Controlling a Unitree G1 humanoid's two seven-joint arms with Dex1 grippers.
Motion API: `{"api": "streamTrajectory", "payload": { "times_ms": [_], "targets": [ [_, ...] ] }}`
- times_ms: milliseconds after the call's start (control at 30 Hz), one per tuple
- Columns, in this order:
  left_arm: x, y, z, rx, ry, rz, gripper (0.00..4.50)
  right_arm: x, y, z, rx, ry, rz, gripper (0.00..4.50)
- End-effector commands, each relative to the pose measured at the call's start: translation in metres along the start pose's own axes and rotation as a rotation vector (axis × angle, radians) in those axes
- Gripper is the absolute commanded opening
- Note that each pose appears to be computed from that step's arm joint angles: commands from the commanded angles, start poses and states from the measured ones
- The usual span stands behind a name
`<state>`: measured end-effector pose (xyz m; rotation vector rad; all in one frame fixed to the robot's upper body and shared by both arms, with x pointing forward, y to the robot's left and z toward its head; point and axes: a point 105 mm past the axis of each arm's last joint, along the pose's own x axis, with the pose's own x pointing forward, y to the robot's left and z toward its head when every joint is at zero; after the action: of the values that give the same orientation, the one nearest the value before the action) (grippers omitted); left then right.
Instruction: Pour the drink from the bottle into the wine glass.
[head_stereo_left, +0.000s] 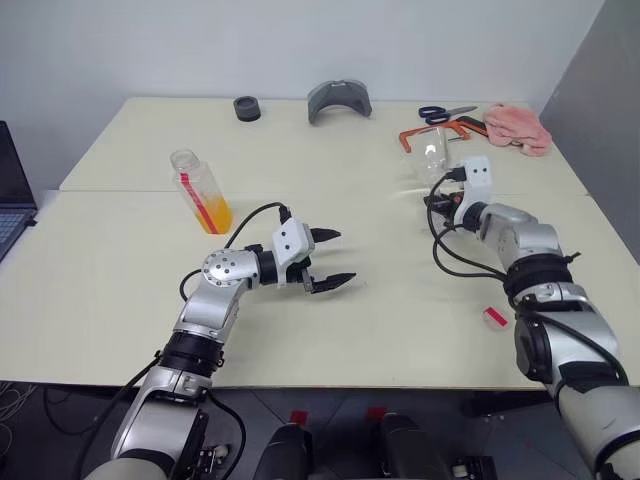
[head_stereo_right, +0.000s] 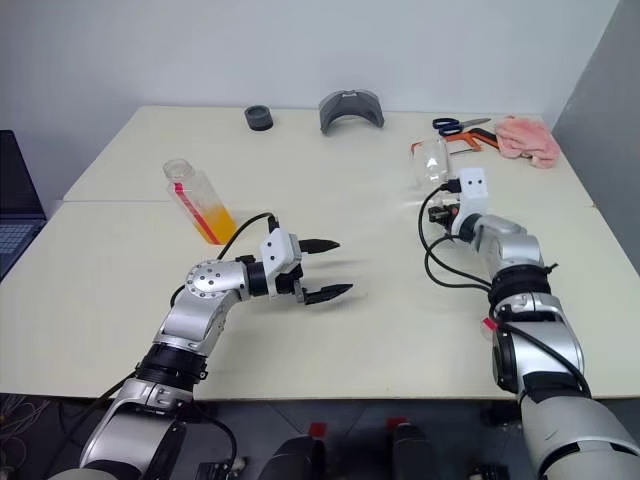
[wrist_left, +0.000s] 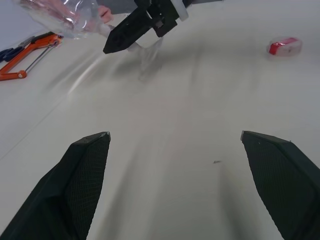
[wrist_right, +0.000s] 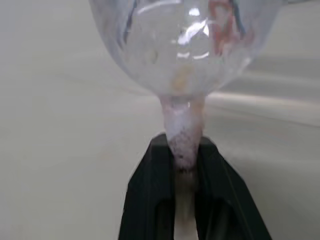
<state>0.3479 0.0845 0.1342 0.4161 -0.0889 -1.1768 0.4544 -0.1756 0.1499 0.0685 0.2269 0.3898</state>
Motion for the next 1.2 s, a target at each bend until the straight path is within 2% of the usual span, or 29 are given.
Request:
{"api": "streamTrajectory", "payload": {
  "times_ms": [33,233,400,533,633,700,767,900,1200],
  "targets": [
    [-0.004,0.003,0.014,0.041,-0.035,0.005,4.50,-0.004,0.006,-0.009,-0.009,-0.002,0.020,0.15],
    [-0.005,0.002,0.012,0.044,-0.025,-0.009,4.50,-0.022,0.018,-0.038,-0.040,0.076,0.098,0.15],
    [-0.005,0.002,0.011,0.046,-0.020,-0.018,4.50,-0.032,0.022,-0.050,-0.048,0.127,0.104,0.15],
    [-0.003,0.004,0.014,0.049,-0.026,-0.022,4.50,-0.036,0.030,-0.037,0.022,0.134,0.134,0.15],
    [-0.003,0.004,0.015,0.049,-0.030,-0.026,4.50,-0.048,0.045,-0.021,0.217,0.262,0.209,0.15],
    [-0.003,0.004,0.015,0.049,-0.027,-0.034,4.50,-0.062,0.054,-0.016,0.317,0.407,0.249,0.15],
    [-0.002,0.003,0.015,0.050,-0.027,-0.043,4.50,-0.071,0.054,-0.011,0.361,0.477,0.235,0.15],
    [0.002,0.000,0.016,0.050,-0.035,-0.055,4.50,-0.074,0.050,-0.009,0.376,0.523,0.201,0.15],
    [0.006,-0.006,0.014,0.044,-0.039,-0.068,4.50,-0.079,0.055,-0.032,0.351,0.601,0.216,0.15]
  ]
}}
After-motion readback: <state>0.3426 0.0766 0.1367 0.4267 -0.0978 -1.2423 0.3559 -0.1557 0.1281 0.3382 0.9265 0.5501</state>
